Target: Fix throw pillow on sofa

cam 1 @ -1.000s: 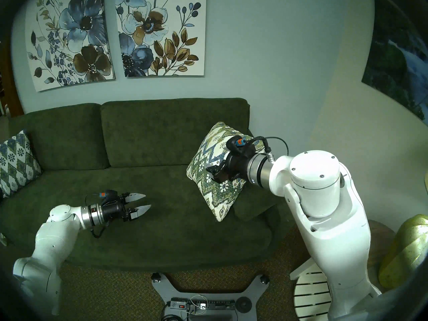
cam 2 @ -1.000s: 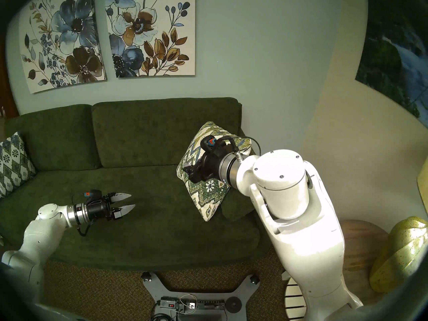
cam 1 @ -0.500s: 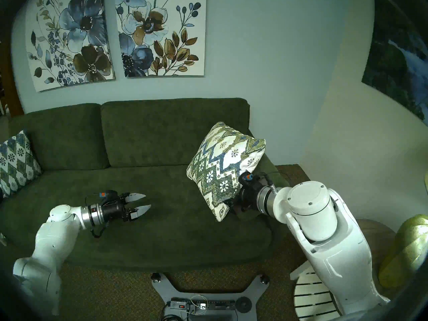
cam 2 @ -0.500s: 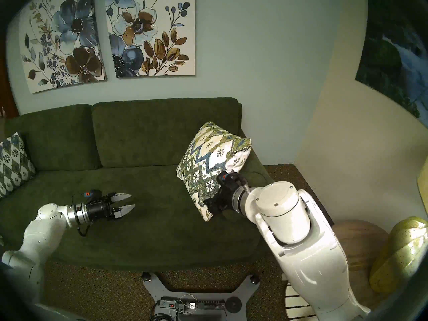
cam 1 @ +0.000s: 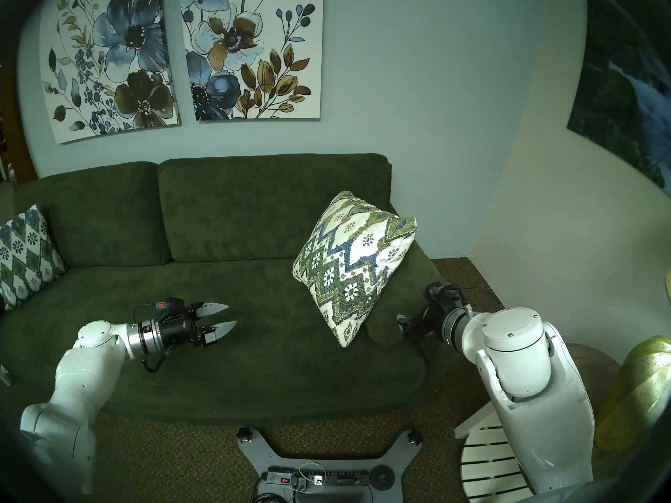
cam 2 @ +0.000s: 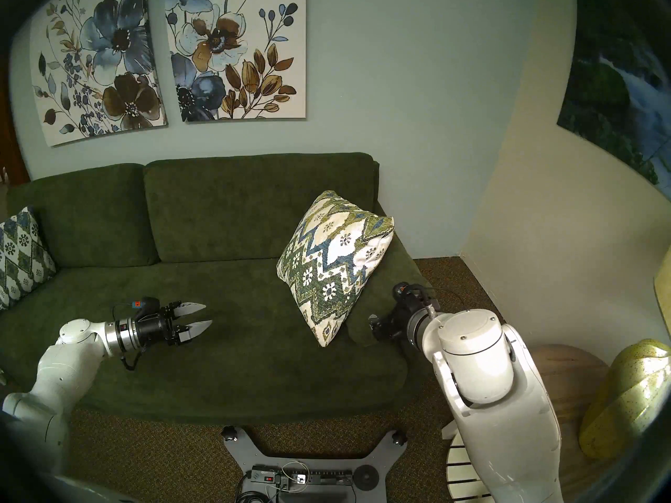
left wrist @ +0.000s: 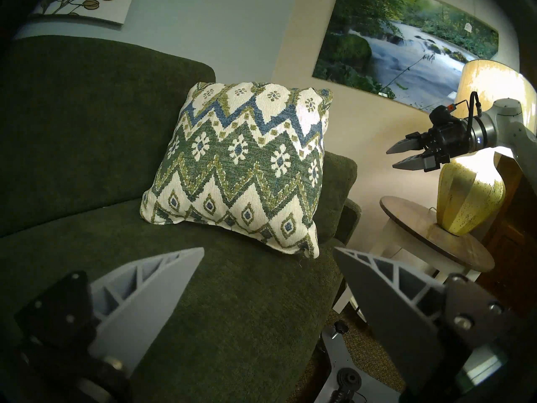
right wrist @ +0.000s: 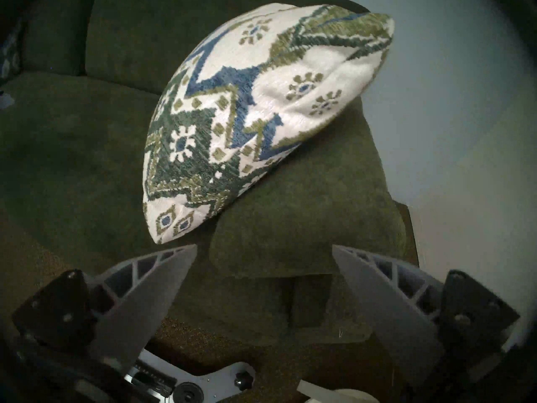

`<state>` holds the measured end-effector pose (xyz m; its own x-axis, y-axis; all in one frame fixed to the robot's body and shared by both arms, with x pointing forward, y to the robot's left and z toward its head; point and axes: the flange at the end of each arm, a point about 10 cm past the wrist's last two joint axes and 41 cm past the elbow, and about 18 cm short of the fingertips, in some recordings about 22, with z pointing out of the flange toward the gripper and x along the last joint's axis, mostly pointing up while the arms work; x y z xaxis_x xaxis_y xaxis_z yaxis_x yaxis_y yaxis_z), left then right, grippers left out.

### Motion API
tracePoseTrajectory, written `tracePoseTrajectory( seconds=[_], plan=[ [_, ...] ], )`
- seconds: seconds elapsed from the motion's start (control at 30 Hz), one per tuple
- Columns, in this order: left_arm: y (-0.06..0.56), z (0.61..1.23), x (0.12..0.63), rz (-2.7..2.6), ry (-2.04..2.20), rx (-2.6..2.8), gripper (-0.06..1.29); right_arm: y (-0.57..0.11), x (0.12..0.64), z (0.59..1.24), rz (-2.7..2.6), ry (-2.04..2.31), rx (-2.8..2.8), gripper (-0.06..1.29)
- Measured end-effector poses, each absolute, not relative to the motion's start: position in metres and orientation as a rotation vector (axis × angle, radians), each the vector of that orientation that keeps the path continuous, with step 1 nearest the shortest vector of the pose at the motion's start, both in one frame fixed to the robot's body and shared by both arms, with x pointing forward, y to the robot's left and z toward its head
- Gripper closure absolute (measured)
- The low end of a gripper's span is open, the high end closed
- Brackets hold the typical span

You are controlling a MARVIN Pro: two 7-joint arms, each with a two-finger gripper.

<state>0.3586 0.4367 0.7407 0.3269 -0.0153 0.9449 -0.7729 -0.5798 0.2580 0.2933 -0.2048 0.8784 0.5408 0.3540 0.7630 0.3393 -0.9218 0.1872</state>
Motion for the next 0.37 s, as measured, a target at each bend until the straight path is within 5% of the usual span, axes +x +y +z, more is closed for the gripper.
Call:
tracePoseTrajectory(
  seconds=[0.37],
  plan=[
    [0.437, 0.741, 0.359, 1.316, -0.696, 1.863, 0.02, -0.203, 0.271, 0.878, 1.548, 0.415, 2.742, 0.02]
  ],
)
